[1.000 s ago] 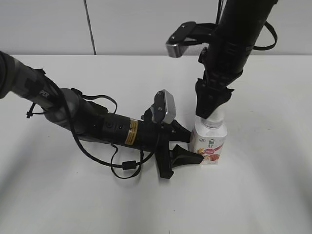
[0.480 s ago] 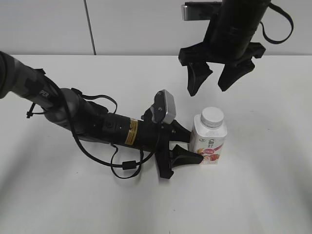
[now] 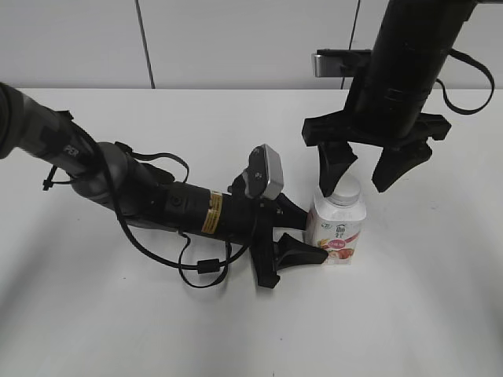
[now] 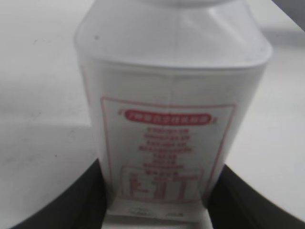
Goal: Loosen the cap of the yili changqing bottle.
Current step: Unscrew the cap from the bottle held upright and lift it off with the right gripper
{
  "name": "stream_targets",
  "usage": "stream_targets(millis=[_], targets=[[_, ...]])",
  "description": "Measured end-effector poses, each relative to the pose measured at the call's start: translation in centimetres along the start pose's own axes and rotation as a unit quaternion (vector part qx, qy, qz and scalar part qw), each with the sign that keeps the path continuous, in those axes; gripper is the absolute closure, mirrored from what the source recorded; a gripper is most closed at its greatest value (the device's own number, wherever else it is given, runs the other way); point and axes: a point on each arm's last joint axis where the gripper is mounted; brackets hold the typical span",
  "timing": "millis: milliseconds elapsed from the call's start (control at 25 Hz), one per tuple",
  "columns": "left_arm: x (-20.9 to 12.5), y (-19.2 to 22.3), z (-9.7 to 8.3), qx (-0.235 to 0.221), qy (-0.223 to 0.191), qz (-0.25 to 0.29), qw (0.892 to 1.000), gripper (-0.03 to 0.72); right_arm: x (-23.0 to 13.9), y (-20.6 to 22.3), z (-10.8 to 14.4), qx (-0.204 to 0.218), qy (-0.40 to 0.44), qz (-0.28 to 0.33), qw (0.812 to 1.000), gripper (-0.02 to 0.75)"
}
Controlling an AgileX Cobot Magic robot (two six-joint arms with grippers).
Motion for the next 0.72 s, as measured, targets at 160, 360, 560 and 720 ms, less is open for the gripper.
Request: stream_targets(millis=[160, 360, 560, 720], targets=[[0.0, 0.0, 0.0, 0.0, 0.0, 0.0, 1.0, 0.305, 0.0, 0.1, 0.0, 0.002, 0.004, -0.011, 1.0, 0.161], [0.0, 0.0, 0.0, 0.0, 0.0, 0.0, 1.0, 0.305, 0.5, 0.2, -0.1, -0.001, 0.013, -0.035, 0.999, 0.161], [0.0, 0.0, 0.0, -0.001, 0.0, 0.0, 1.0, 0.305, 0.5, 0.2, -0.3, -0.011, 0.015, -0.034, 0.999, 0.161], [0.0, 0.0, 0.0, -0.001, 0.0, 0.0, 1.0, 0.305, 0.6, 1.4, -0.5, -0.015, 0.017, -0.009, 1.0, 0.161]])
Point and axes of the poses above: a point on each arm's last joint axis where the gripper is mounted, y pointing out along that axis toward the gripper, z along the wrist's bending axis when the last joint is at zero, x = y × z, and after that the axes turned 8 degrees about -y, right-handed
